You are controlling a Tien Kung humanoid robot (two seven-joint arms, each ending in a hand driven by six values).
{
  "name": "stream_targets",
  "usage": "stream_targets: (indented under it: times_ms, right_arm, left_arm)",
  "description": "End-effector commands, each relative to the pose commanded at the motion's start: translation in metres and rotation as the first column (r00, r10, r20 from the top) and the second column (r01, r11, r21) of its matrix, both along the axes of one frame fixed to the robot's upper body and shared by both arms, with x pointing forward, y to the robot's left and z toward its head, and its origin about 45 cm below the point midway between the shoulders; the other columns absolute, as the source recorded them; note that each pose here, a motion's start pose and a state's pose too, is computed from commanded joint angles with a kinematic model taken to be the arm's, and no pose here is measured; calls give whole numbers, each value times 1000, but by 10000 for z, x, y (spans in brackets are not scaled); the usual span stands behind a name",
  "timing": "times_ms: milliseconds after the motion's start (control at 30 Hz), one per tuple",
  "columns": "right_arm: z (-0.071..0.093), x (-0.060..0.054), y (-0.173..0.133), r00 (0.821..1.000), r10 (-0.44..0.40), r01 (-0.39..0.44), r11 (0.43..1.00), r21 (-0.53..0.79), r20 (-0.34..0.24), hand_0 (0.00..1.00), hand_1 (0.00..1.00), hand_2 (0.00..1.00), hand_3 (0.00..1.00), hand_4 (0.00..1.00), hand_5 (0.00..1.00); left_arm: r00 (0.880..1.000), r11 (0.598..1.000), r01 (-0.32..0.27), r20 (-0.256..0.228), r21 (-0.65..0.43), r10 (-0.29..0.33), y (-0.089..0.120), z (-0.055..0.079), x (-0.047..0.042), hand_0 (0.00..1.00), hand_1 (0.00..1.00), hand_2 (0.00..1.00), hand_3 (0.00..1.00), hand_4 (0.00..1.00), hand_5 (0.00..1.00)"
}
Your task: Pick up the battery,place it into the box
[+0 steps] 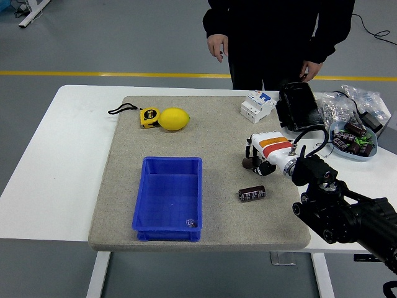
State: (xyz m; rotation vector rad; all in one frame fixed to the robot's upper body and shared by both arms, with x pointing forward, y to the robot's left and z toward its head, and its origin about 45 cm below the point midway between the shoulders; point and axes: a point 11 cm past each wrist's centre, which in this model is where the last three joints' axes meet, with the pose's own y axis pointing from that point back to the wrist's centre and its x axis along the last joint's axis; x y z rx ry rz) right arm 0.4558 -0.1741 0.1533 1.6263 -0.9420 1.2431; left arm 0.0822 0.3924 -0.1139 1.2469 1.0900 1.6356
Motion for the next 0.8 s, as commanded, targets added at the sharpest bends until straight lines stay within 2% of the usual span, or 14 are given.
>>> stream_targets:
  times_ms: [800]
  right_arm:
    - [151,39,59,999,20,-21,999,24,32,122,251,371,417,889,2]
  left_arm:
    - [1000,1000,-3,0,5,3,25,7,-3,754,703,728,627,702,613]
